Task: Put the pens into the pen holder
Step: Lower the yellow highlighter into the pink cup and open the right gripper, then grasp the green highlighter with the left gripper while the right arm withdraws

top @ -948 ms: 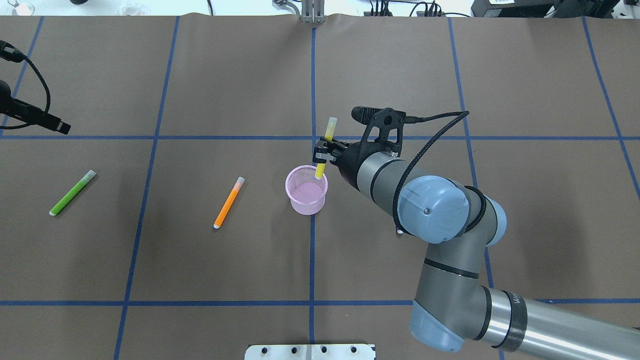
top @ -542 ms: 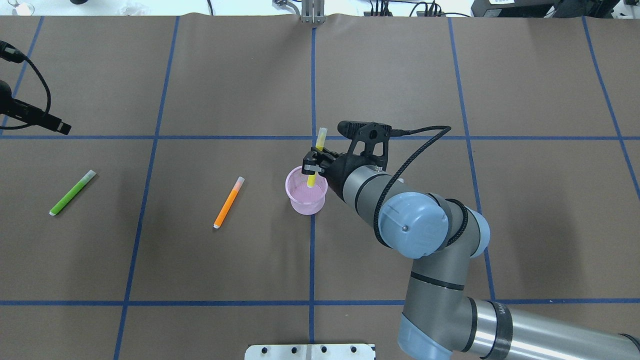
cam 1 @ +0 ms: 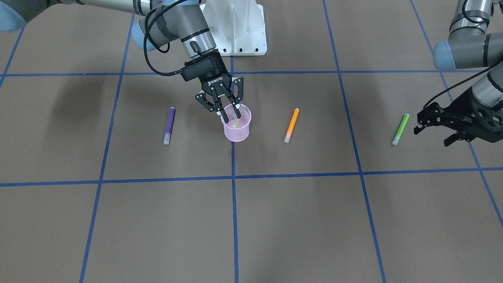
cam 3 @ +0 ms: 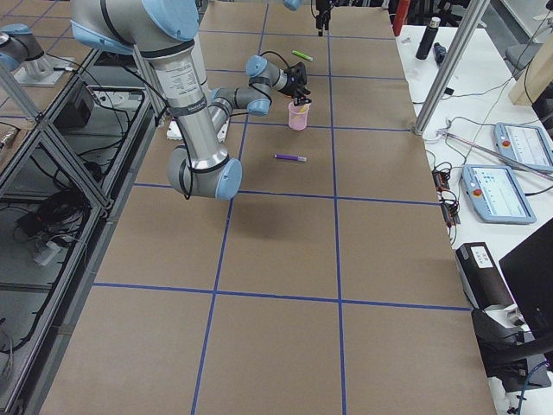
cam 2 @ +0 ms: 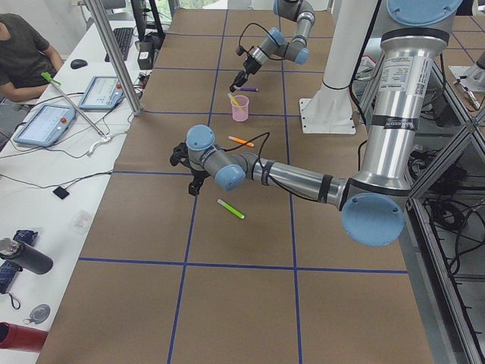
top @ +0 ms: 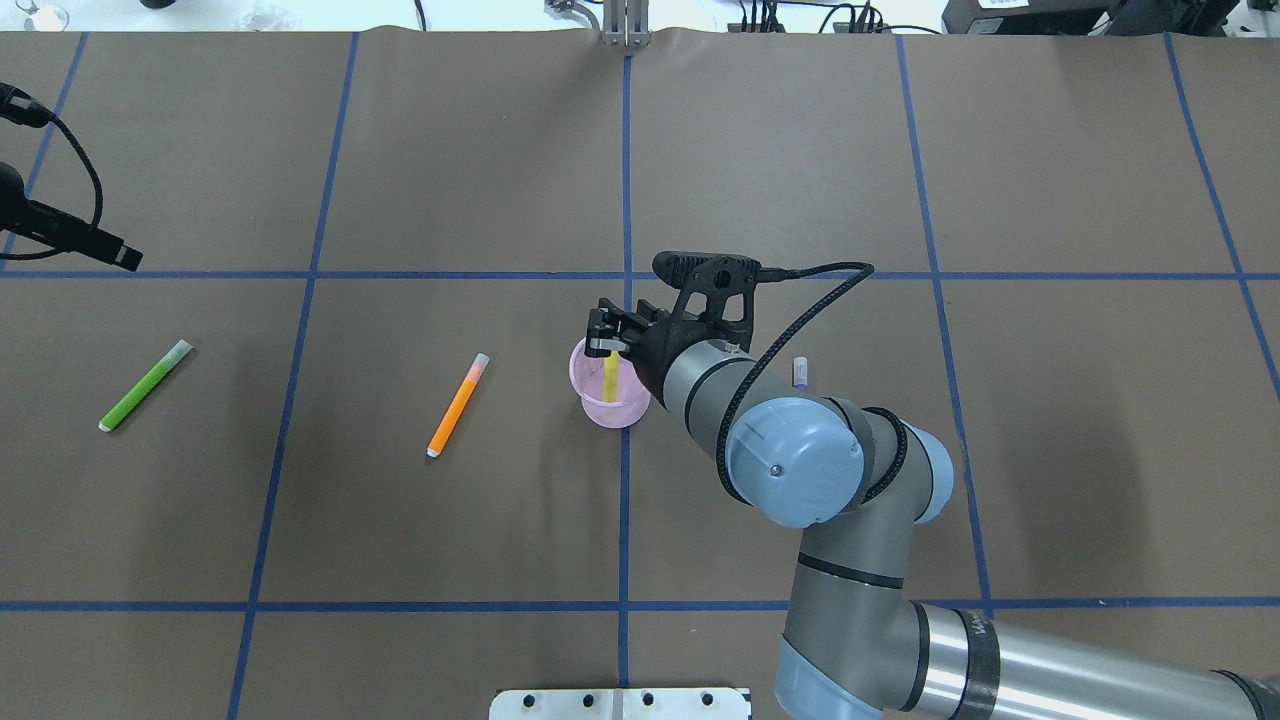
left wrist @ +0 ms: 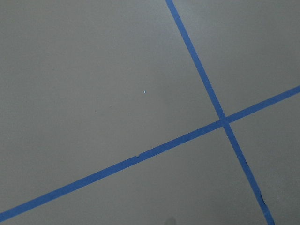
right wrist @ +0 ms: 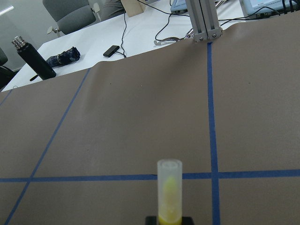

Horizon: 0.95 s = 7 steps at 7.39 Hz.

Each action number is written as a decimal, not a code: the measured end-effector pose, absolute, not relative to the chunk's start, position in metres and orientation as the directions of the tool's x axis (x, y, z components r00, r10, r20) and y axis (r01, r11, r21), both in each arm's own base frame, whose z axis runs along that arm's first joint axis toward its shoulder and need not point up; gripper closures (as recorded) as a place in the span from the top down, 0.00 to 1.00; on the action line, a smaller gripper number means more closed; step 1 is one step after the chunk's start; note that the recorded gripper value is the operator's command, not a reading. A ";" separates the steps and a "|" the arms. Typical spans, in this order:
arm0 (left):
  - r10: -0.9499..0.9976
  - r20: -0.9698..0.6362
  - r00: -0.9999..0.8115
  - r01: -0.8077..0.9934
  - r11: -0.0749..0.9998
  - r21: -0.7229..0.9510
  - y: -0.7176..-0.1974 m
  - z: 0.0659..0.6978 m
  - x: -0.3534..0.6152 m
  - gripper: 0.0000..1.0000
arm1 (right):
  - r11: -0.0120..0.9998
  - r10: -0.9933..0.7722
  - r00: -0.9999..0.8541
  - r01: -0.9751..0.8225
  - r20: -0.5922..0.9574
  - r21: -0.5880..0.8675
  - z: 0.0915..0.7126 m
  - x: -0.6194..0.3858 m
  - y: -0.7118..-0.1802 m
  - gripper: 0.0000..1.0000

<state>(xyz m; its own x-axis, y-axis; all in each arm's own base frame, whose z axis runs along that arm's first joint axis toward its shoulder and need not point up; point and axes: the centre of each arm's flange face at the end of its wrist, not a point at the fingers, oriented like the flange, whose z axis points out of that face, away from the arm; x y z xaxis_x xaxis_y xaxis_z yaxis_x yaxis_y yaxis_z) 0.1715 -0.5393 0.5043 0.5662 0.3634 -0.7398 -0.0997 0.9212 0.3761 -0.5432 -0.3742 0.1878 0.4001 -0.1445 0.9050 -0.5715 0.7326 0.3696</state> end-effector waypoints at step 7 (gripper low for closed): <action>0.536 -0.579 0.614 -0.373 0.844 0.385 -0.510 0.520 0.273 0.90 | 0.834 -0.136 0.410 -0.443 0.902 0.328 0.244 -0.430 -0.413 0.88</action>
<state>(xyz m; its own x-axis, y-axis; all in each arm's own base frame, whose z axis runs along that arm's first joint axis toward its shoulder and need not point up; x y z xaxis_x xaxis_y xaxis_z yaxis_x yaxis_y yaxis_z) 0.2729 -0.5104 0.5198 0.6143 0.5358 -0.5793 -0.3730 0.8441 0.3852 -0.4300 -0.4125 0.2439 0.4105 -0.1360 0.9017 -0.4433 0.8344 0.3276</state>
